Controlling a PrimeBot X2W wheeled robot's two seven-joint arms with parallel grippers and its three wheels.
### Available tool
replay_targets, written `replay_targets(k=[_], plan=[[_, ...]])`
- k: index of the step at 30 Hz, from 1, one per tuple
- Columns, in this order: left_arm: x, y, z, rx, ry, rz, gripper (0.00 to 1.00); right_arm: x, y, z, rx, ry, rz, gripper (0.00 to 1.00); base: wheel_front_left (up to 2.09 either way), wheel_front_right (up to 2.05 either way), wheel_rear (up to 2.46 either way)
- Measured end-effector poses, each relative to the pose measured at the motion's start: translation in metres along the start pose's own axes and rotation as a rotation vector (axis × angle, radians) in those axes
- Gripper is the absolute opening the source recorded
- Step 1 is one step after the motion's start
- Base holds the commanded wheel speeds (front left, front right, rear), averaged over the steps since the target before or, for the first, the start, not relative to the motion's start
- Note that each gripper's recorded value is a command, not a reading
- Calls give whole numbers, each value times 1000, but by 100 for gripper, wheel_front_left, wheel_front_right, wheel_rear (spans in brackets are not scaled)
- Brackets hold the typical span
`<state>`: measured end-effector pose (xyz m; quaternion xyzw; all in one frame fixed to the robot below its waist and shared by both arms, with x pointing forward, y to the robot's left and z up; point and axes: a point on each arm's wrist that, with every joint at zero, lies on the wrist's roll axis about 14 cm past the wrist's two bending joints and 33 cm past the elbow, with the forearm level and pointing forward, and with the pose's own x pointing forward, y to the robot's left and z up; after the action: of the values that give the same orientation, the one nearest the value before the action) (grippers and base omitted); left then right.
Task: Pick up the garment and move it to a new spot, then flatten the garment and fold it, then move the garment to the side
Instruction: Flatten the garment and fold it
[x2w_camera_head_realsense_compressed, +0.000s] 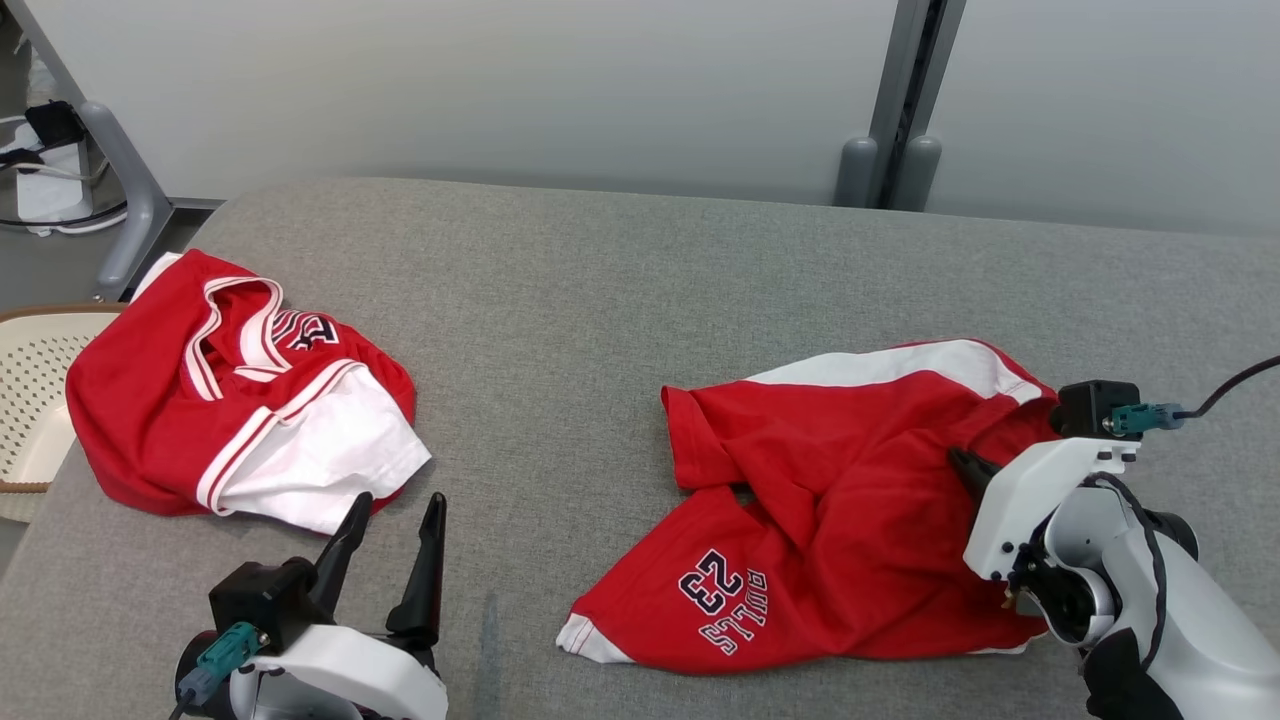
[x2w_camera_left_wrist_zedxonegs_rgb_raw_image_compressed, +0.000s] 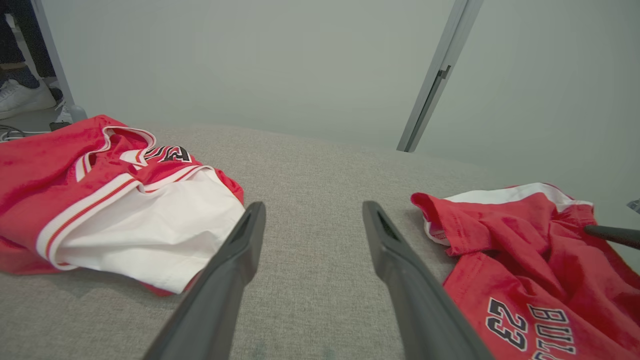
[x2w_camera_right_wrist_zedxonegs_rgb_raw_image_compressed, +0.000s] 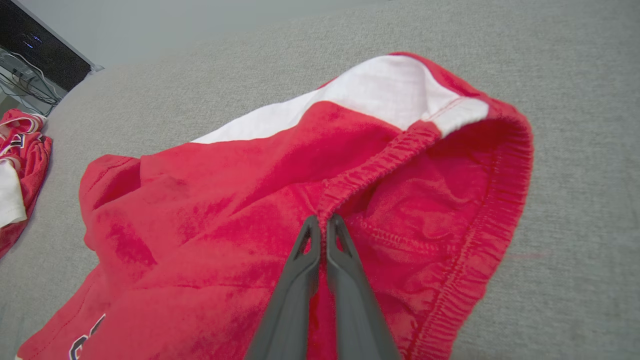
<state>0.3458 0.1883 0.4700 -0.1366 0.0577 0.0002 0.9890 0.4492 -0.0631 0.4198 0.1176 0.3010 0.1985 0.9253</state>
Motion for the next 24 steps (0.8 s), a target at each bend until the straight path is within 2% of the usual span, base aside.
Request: replay_targets(k=[10, 12, 18, 24], plan=[[4, -3, -3, -4, 8, -11, 100, 4, 17, 43, 36, -129, 65, 0, 0, 0, 0], [9, -7, -2, -3, 7, -23, 100, 8, 16, 58, 80, -156, 75, 0, 0, 0, 0], [21, -12, -8, -12, 25, -33, 100, 28, -16, 87, 175, -186, 25, 0, 0, 0, 0], [25, -3, -18, -13, 50, -1, 100, 52, -33, 94, 263, -176, -8, 0, 0, 0, 0]])
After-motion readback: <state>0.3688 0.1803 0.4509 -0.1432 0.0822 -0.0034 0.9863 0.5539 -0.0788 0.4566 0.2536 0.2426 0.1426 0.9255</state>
